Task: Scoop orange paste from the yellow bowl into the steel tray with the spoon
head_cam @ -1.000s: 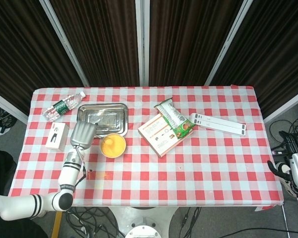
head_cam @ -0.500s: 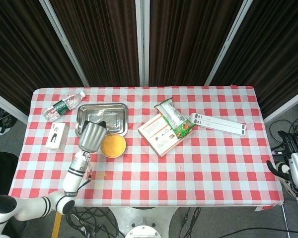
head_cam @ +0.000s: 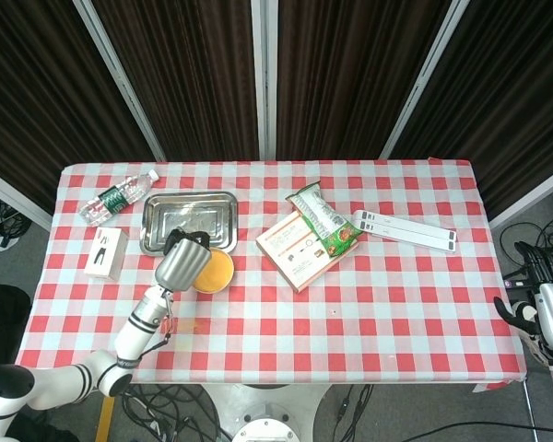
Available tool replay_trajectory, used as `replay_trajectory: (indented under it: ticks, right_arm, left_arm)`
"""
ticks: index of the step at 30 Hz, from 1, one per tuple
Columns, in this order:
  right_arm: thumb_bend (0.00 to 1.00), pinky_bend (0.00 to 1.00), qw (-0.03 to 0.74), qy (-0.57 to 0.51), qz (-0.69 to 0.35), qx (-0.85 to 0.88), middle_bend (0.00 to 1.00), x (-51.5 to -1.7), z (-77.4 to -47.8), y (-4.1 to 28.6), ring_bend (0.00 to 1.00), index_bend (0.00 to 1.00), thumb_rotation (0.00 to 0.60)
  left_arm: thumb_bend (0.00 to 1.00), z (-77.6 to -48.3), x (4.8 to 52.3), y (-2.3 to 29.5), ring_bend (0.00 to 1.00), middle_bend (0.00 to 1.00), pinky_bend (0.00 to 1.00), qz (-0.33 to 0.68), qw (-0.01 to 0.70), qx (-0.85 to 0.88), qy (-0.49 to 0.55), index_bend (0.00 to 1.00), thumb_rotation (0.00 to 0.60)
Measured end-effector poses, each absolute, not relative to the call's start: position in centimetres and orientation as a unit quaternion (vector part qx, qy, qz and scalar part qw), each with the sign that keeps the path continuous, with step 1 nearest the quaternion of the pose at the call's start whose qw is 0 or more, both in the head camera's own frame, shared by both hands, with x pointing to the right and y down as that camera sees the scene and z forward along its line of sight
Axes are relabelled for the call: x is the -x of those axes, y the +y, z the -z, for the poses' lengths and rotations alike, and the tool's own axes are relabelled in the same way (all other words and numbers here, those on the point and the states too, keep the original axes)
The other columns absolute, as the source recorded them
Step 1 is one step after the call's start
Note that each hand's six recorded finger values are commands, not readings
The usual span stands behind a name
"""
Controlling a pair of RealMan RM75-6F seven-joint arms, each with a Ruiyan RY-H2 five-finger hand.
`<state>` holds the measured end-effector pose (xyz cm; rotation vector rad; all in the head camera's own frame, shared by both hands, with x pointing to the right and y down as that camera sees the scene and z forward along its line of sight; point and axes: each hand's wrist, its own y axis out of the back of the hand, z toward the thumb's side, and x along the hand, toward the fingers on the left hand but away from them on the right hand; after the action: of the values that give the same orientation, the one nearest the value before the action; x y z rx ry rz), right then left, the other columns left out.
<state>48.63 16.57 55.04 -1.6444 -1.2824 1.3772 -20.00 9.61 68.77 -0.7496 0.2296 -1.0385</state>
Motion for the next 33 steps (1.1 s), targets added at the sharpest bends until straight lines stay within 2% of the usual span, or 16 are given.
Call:
replay_trajectory:
  ticks: [21,33]
  right_arm:
    - [0.23,0.06,0.319,-0.485,-0.525,0.622,0.07,-48.4,-54.8,16.5,0.00,0.01,0.600]
    - [0.23,0.06,0.318,-0.485,-0.526,0.622,0.07,-48.5,-54.9,16.5,0.00,0.01,0.600]
  left_arm:
    - [0.46,-69.2,20.3,9.8,0.95,1.00,0.97,0.507,0.778,0.357,0.099,0.72,0.600]
    - [0.46,-69.3,20.7,8.0,0.96,1.00,0.97,0.532,0.721,0.422,0.139,0.72,0.600]
